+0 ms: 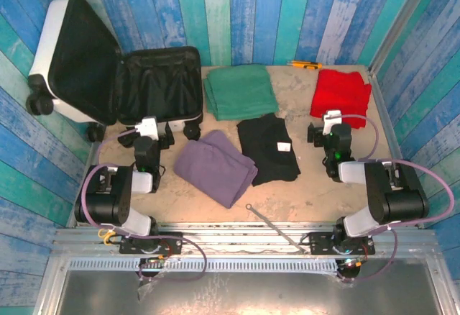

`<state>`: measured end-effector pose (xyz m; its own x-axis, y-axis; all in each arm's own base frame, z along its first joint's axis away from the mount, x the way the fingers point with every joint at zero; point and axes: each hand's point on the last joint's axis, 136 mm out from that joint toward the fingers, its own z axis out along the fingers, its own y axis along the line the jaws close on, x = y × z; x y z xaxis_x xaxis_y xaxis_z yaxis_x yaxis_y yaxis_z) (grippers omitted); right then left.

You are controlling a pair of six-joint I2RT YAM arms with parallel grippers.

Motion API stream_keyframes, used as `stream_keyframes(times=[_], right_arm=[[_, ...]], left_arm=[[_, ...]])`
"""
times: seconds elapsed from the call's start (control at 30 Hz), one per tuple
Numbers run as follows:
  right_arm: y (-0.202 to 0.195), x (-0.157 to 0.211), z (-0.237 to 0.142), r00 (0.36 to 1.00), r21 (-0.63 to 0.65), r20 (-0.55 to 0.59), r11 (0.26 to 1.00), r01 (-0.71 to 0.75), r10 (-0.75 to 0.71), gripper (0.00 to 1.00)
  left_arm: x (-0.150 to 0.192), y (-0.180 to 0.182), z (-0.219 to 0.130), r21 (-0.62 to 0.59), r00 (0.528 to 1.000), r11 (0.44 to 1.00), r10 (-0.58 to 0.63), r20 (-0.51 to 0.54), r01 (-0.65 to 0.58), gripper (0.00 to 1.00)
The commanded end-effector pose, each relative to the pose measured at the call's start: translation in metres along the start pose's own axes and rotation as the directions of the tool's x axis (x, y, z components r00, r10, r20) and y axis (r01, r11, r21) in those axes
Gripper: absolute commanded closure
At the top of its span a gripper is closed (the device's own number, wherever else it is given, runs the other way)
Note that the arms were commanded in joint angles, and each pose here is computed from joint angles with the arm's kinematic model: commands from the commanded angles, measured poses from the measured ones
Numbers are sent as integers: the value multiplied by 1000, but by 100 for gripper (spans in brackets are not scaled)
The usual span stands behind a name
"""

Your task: Pack the luggage

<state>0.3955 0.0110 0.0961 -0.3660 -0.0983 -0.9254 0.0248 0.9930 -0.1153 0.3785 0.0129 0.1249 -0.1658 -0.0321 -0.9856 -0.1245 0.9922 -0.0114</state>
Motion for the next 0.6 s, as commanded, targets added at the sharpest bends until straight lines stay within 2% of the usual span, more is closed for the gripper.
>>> stream_keyframes(times=[0.0,0.57], right_arm=[[-1,-3,2,1000,-2,7,1000,-9,9,0],[-1,-3,2,1000,-4,6,1000,-15,15,0]], left_arm=[[-3,-2,4,9,1000,1000,13,4,-13,6],[-3,-2,5,9,1000,1000,10,4,-10,7]])
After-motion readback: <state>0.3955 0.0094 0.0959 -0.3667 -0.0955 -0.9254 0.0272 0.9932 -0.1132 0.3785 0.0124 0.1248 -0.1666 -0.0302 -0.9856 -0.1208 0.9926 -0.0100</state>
